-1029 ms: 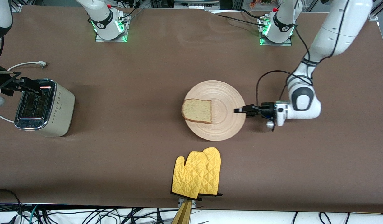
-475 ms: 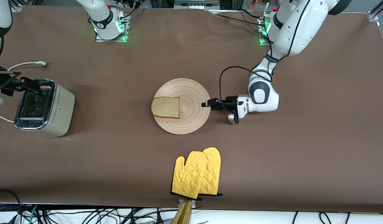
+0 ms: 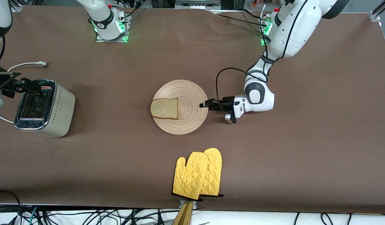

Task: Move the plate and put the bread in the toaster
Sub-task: 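Drag the plate with the left gripper toward the table middle, then open the left gripper off the plate while the right gripper moves out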

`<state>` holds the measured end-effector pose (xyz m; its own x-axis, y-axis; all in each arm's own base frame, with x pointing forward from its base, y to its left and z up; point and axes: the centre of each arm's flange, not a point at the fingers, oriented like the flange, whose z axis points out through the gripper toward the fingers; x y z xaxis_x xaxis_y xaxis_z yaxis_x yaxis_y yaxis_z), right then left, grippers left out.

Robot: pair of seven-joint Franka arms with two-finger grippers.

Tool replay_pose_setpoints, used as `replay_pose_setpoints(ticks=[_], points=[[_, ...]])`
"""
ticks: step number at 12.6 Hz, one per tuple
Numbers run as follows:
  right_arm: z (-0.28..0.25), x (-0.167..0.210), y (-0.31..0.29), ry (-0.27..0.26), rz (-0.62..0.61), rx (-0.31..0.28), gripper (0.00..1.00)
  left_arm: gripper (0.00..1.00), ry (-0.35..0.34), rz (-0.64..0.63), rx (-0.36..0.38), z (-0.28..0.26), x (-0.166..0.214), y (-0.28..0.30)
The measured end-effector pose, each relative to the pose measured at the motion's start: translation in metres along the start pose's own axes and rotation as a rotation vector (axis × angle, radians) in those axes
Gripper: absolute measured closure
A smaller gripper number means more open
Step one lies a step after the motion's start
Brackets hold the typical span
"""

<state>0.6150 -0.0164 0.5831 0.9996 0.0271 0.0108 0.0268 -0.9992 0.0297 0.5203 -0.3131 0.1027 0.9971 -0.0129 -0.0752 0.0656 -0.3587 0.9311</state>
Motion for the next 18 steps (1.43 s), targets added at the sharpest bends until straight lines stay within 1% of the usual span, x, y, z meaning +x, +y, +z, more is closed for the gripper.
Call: replay_pose_setpoints(ticks=[3, 4, 5, 6, 7, 8, 9, 11, 12, 13, 15, 16, 18], points=[[0.005, 0.003, 0.000, -0.001, 0.000, 0.003, 0.00, 0.89, 0.025, -0.023, -0.014, 0.004, 0.002, -0.002], [0.008, 0.004, 0.000, -0.005, 0.001, 0.003, 0.00, 0.88, 0.026, -0.023, -0.014, 0.005, 0.003, -0.003], [0.009, 0.005, 0.000, -0.007, 0.000, 0.003, 0.00, 0.79, 0.028, -0.022, -0.016, 0.004, 0.004, -0.002], [0.010, 0.005, -0.001, -0.007, -0.003, -0.002, 0.00, 0.74, 0.031, -0.021, -0.016, 0.003, 0.005, -0.002], [0.010, 0.006, -0.004, -0.006, -0.008, -0.007, 0.00, 0.74, 0.037, -0.020, -0.012, 0.000, 0.008, -0.003], [0.009, 0.006, -0.008, -0.003, -0.016, -0.010, 0.00, 0.66, 0.045, -0.020, -0.007, -0.005, 0.010, -0.006], [0.009, 0.006, -0.012, -0.001, -0.023, -0.011, 0.00, 0.56, 0.053, -0.021, -0.002, -0.010, 0.013, -0.008], [0.009, 0.007, -0.014, 0.001, -0.027, -0.012, 0.00, 0.38, 0.073, -0.019, 0.008, -0.023, 0.021, -0.012], [0.009, 0.007, -0.014, 0.001, -0.027, -0.012, 0.00, 0.37, 0.089, -0.016, 0.014, -0.034, 0.027, -0.013], [0.009, 0.007, -0.014, 0.001, -0.027, -0.012, 0.00, 0.30, 0.106, -0.008, 0.021, -0.046, 0.034, -0.013], [0.009, 0.006, -0.015, -0.001, -0.028, -0.012, 0.00, 0.09, 0.120, 0.031, 0.051, -0.081, 0.047, -0.006], [0.010, 0.007, -0.018, -0.004, -0.032, -0.006, 0.00, 0.00, 0.119, 0.050, 0.073, -0.104, 0.053, 0.000], [0.020, 0.009, -0.038, -0.022, -0.034, 0.024, 0.00, 0.00, 0.106, 0.054, 0.144, -0.159, 0.063, 0.015]])
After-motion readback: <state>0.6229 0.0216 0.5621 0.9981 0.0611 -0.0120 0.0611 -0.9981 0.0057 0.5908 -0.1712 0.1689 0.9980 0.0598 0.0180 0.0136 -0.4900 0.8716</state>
